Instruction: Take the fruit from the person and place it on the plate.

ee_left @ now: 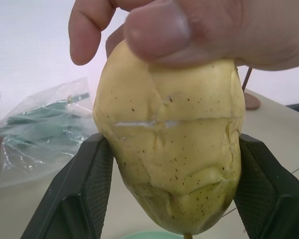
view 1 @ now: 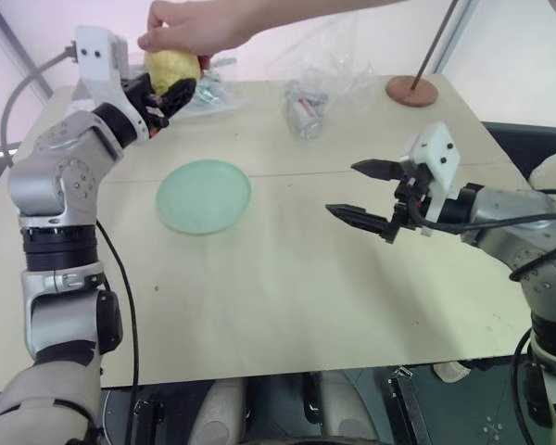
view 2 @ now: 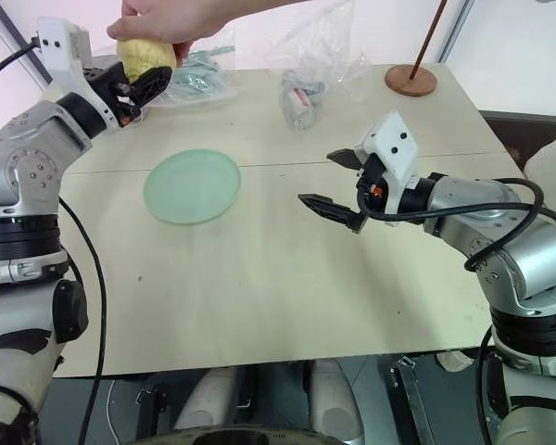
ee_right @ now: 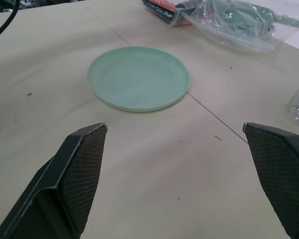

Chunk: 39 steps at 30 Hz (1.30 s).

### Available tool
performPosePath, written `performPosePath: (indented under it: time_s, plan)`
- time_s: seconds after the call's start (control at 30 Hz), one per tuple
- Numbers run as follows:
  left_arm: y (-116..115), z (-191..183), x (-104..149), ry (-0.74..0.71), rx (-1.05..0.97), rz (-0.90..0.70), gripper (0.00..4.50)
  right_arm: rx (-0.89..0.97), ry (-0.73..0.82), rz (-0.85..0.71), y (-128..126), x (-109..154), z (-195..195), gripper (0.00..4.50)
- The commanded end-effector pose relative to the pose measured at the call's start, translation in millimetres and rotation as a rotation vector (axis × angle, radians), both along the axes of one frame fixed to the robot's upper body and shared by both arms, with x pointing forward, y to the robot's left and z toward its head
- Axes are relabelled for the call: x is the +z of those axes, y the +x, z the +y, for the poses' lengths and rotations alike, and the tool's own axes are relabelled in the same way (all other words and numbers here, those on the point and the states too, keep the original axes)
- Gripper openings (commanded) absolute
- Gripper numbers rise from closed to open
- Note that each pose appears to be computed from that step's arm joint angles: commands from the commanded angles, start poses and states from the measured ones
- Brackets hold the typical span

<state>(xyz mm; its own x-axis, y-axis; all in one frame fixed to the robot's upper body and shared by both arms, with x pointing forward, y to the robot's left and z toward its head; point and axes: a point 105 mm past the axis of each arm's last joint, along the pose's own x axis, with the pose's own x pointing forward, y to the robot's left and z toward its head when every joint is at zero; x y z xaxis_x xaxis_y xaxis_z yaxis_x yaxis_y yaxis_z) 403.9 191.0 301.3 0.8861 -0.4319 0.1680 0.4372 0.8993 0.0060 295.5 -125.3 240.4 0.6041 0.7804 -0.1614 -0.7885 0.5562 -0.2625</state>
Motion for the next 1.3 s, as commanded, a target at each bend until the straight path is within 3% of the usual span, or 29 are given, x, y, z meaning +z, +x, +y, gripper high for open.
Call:
performPosePath:
  time_s: [0.03, 0.37, 0.67, 1.1, 1.17, 1.23, 1.3]
  plan:
    - [-10, 5, 10, 0.002, -0.020, -0.021, 2.74, 0.006, 0.002, -0.054, -5, 13, 0, 4.50]
    - [-7, 5, -66, 0.136, -0.106, 0.277, 2.74, 0.026, 0.030, -0.047, -7, 11, 11, 4.50]
    - [20, -13, -127, 0.268, -0.177, 0.427, 2.74, 0.069, 0.095, -0.066, 4, 14, 42, 4.50]
    - [28, -21, -162, 0.334, -0.211, 0.490, 2.74, 0.103, 0.103, -0.046, 7, 2, 57, 4.50]
    - [28, -20, -162, 0.337, -0.212, 0.490, 3.76, 0.103, 0.104, -0.044, 7, 2, 57, 4.50]
    - [27, -19, -162, 0.339, -0.210, 0.490, 4.48, 0.103, 0.105, -0.042, 7, 1, 57, 4.50]
    - [26, -17, -161, 0.338, -0.214, 0.484, 4.48, 0.104, 0.106, -0.040, 7, 1, 57, 4.50]
